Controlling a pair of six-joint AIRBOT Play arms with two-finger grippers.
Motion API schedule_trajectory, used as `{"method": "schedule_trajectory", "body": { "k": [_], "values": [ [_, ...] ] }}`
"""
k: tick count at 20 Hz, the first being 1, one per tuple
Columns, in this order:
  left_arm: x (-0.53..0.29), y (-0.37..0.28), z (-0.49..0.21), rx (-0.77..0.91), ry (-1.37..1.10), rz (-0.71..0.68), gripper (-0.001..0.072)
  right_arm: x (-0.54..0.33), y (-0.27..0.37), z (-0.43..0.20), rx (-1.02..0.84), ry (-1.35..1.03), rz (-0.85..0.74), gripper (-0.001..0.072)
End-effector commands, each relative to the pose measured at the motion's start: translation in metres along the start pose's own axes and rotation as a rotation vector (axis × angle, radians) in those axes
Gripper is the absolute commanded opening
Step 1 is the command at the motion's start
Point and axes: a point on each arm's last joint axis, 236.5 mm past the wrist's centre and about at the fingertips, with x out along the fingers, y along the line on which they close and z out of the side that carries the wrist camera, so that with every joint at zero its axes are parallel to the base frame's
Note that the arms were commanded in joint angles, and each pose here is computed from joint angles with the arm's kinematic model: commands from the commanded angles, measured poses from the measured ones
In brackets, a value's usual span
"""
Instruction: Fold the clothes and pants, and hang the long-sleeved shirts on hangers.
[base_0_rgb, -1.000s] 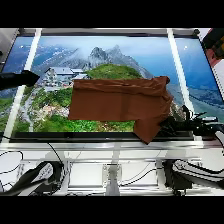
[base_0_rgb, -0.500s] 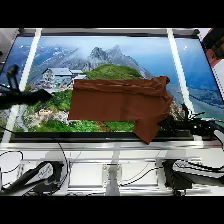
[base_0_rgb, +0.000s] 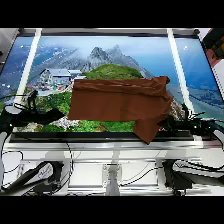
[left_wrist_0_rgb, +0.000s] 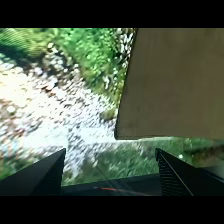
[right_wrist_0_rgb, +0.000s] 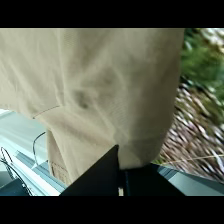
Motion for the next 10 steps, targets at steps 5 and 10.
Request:
{"method": "schedule_trajectory", "body": {
  "k": [5,10],
  "values": [
    [0.036,-0.021,-0.011,0.072,0.033,-0.016,0.0479,0.0,0.003,-0.001,0.001,0.004,0.01,0.0017],
    [0.061,-0.013,-0.018,0.029,0.078,-0.013,0.0479,0.0,0.005,-0.004,0.001,0.017,0.023,0.0017]
  ]
}}
